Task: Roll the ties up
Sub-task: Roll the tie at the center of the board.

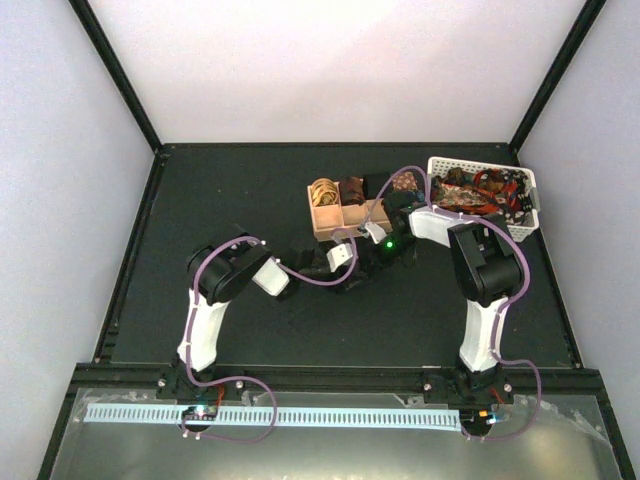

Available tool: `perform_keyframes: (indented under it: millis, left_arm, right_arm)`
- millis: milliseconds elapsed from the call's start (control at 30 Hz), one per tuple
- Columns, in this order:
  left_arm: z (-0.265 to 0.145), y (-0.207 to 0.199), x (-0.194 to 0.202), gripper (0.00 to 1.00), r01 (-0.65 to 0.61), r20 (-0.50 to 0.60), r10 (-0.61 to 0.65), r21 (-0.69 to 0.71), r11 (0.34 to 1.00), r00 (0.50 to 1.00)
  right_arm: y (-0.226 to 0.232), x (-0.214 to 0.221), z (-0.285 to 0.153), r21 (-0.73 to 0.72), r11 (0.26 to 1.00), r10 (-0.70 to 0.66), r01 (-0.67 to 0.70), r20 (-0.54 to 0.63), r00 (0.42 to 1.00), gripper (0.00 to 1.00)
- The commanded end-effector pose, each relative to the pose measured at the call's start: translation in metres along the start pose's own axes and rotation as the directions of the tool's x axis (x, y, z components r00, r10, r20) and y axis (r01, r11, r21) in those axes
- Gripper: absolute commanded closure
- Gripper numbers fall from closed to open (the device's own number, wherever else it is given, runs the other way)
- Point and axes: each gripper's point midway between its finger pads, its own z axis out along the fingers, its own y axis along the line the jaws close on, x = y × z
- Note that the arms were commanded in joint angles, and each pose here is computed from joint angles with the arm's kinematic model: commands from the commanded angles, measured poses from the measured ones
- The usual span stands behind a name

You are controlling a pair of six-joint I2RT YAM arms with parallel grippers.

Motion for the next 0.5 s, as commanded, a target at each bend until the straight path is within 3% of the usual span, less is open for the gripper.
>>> perform_keyframes:
  millis: [0, 100, 233, 400, 467]
  left_arm:
    - [-0.003, -0.008, 0.016, 0.24, 0.004, -0.075, -0.002, 0.018, 1.000, 0.997]
    - [-0.009, -0.011, 0.022, 0.21, 0.016, -0.092, -0.015, 0.009, 1.000, 0.996]
    - [-0.008, -0.007, 0.023, 0.27, 0.042, -0.113, -0.042, 0.000, 0.999, 0.993]
    - [-0.003, 0.002, 0.026, 0.51, 0.051, -0.167, -0.055, -0.027, 0.998, 0.984]
    - [-0.003, 0.003, 0.029, 0.54, 0.059, -0.192, -0.064, -0.031, 0.998, 0.979]
  right_arm:
    - [-0.022, 0.032, 0.018, 0.070, 0.997, 0.053, -0.045, -0.117, 0.992, 0.99]
    - [-0.022, 0.032, 0.017, 0.069, 0.997, 0.053, -0.045, -0.117, 0.992, 0.99]
    - [-0.021, 0.031, 0.017, 0.061, 0.997, 0.053, -0.047, -0.117, 0.992, 0.99]
    - [-0.014, 0.028, 0.013, 0.034, 0.998, 0.049, -0.046, -0.105, 0.993, 0.95]
    - [-0.010, 0.023, 0.007, 0.016, 0.999, 0.046, -0.045, -0.097, 0.994, 0.89]
